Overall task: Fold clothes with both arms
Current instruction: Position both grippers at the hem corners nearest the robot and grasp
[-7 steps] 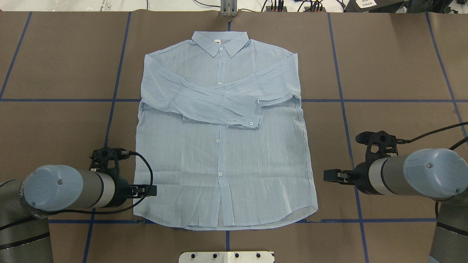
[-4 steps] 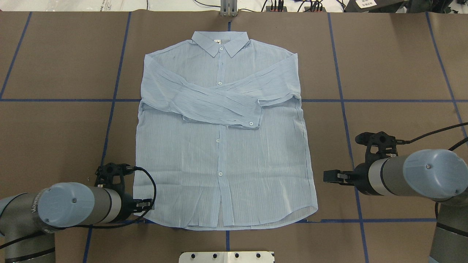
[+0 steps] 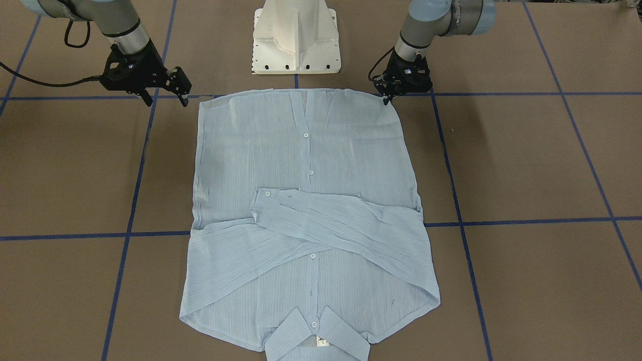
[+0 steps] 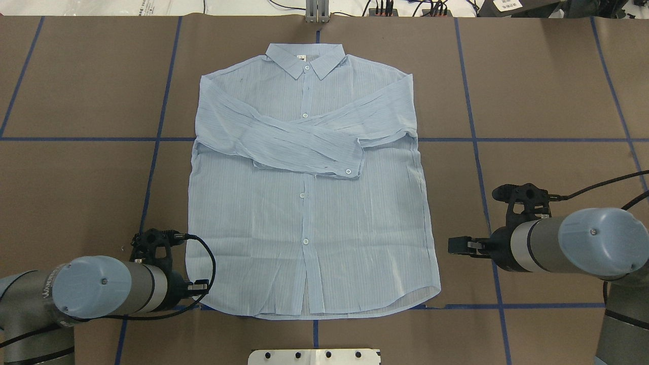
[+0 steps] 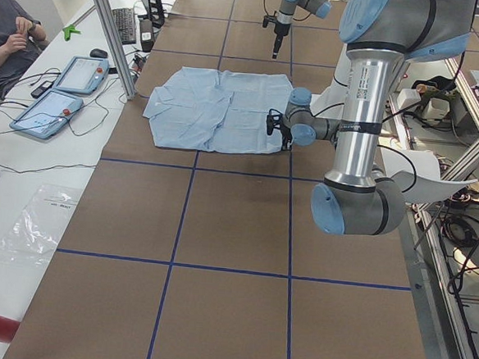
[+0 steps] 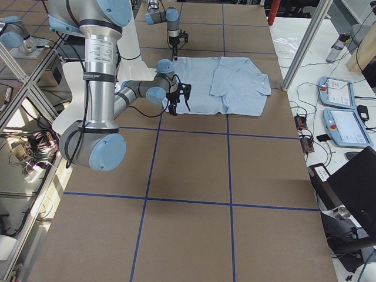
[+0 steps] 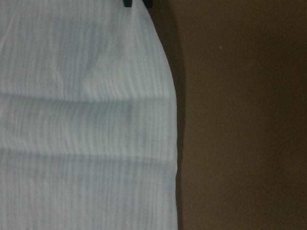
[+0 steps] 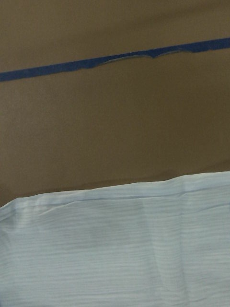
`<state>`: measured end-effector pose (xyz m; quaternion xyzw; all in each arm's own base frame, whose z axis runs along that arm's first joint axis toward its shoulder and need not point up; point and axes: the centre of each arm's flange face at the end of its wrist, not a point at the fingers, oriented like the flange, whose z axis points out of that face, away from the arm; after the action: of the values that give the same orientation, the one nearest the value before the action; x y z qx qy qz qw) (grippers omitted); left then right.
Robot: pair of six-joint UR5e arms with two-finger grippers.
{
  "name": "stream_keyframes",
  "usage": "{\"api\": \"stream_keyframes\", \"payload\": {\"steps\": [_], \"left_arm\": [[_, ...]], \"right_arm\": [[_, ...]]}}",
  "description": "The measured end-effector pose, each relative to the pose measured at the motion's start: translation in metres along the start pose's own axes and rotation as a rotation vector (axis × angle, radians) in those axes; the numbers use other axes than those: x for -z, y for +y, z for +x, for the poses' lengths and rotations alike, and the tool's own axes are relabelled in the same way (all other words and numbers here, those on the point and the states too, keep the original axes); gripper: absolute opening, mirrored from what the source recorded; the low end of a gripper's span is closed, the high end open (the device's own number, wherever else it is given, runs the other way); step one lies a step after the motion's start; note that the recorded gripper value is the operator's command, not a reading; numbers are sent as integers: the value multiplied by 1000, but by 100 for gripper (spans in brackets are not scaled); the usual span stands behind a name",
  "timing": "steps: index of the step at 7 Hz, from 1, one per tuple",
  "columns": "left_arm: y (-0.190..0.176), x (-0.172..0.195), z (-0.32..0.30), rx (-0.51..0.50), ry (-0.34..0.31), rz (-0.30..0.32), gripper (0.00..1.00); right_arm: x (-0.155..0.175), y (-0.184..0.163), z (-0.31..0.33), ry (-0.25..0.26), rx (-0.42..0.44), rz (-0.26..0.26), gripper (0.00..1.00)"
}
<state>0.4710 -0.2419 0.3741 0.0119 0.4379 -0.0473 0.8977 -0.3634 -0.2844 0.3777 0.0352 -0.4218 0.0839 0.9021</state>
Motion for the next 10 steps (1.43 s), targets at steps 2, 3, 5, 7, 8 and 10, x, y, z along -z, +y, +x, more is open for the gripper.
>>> {"api": "stream_keyframes", "payload": {"steps": [2, 3, 5, 7, 8, 10], "left_arm": [[0, 2, 0, 1, 3, 1, 0], [0, 3, 2, 5, 6, 2, 0], [1, 7, 7, 25, 22, 4, 0], [3, 19, 14, 25, 48, 6, 0], [4, 23, 16, 24, 57, 7, 0], [6, 31, 20, 22, 74, 9, 0]], "right_arm": [[-3, 6, 2, 6, -9, -10, 100], [-5, 11, 1, 7, -17, -10, 97], [-14, 28, -10, 7, -35, 14, 82], [-29, 52, -17, 17, -42, 34, 81], [-41, 65, -22, 25, -34, 49, 76], [-59, 81, -33, 25, -16, 70, 73]]}}
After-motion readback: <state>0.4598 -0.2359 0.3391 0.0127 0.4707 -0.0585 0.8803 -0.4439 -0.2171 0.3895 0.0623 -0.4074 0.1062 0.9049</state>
